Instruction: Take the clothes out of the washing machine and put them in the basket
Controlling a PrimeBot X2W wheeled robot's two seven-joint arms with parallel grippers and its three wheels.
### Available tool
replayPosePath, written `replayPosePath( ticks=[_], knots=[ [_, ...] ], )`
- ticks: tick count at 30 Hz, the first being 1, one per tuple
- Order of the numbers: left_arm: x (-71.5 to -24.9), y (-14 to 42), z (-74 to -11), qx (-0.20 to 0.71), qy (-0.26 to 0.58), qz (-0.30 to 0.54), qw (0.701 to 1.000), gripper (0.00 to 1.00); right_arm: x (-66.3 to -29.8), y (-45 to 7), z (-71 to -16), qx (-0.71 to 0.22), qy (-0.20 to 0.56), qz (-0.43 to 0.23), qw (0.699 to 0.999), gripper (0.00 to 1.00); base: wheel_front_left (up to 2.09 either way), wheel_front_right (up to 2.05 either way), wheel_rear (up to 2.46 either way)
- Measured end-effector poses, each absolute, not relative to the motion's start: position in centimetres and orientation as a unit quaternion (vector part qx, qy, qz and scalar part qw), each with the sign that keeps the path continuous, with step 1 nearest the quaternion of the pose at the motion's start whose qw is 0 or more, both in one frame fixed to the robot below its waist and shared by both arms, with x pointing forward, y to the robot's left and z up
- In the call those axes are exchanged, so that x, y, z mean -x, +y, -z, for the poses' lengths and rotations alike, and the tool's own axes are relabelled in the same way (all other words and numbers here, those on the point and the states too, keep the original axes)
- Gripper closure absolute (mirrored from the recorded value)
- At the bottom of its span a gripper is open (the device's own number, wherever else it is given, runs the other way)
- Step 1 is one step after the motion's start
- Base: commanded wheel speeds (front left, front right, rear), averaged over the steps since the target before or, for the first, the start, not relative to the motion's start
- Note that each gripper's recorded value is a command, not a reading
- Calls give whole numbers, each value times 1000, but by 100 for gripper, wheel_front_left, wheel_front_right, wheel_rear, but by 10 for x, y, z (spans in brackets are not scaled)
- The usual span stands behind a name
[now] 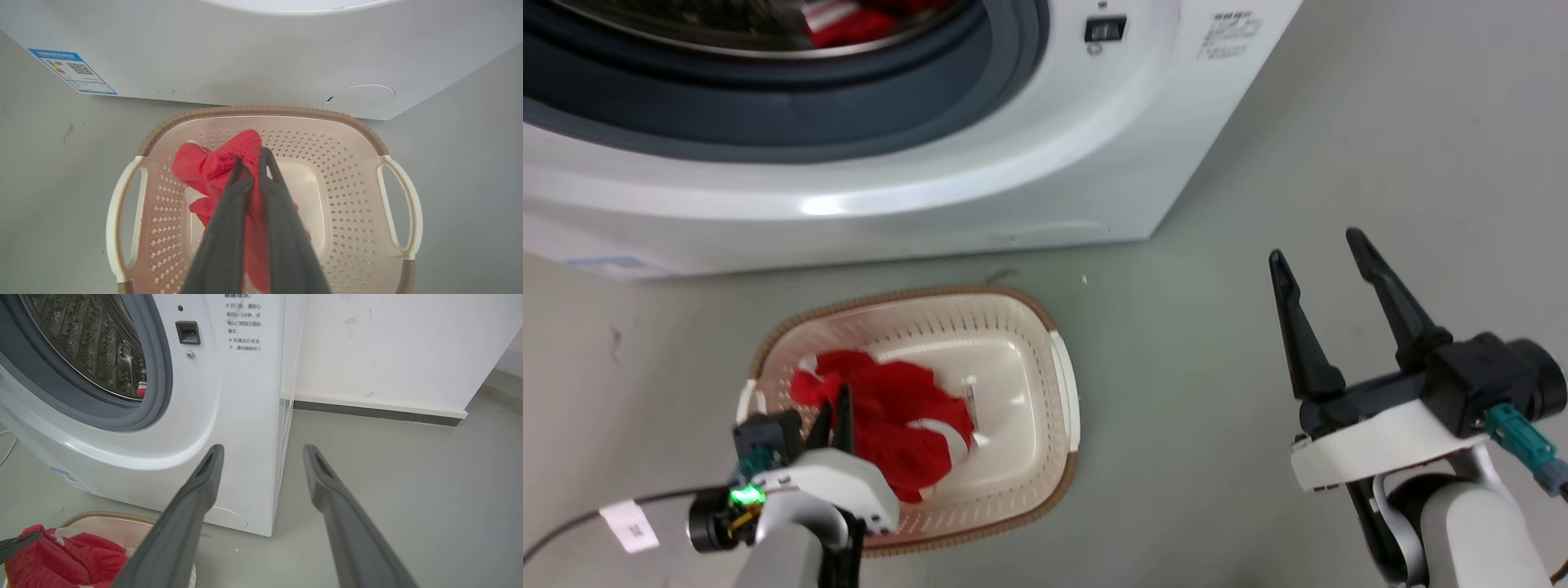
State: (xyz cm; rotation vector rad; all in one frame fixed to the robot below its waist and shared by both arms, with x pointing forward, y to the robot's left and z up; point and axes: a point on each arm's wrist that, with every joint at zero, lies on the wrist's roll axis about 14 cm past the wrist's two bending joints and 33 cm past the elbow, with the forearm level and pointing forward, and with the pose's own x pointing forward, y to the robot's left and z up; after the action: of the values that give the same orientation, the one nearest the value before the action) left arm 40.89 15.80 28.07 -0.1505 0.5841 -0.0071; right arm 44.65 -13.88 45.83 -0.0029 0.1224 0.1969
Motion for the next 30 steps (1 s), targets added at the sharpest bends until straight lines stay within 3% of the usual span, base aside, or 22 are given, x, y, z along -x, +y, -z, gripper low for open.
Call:
replayPosePath(
  ticks=[9,17,24,25,26,30],
  knots=[
    [-419,169,-206,62,373,-20,926,100,-469,-141,-407,4,105,-99,990,0,0,0,0],
    [-386,167,-143,55,468,-30,881,100,-474,-149,-370,7,137,-92,986,0,0,0,0],
    [-370,162,-125,54,507,-29,860,100,-472,-158,-361,7,147,-81,986,0,0,0,0],
    [-370,162,-125,54,507,-29,860,60,-472,-158,-361,7,147,-81,986,0,0,0,0],
    [-368,162,-126,55,510,-28,858,0,-472,-158,-363,6,146,-81,986,0,0,0,0],
    [-371,161,-141,61,499,-28,864,0,-472,-155,-376,5,129,-84,988,0,0,0,0]
  ],
)
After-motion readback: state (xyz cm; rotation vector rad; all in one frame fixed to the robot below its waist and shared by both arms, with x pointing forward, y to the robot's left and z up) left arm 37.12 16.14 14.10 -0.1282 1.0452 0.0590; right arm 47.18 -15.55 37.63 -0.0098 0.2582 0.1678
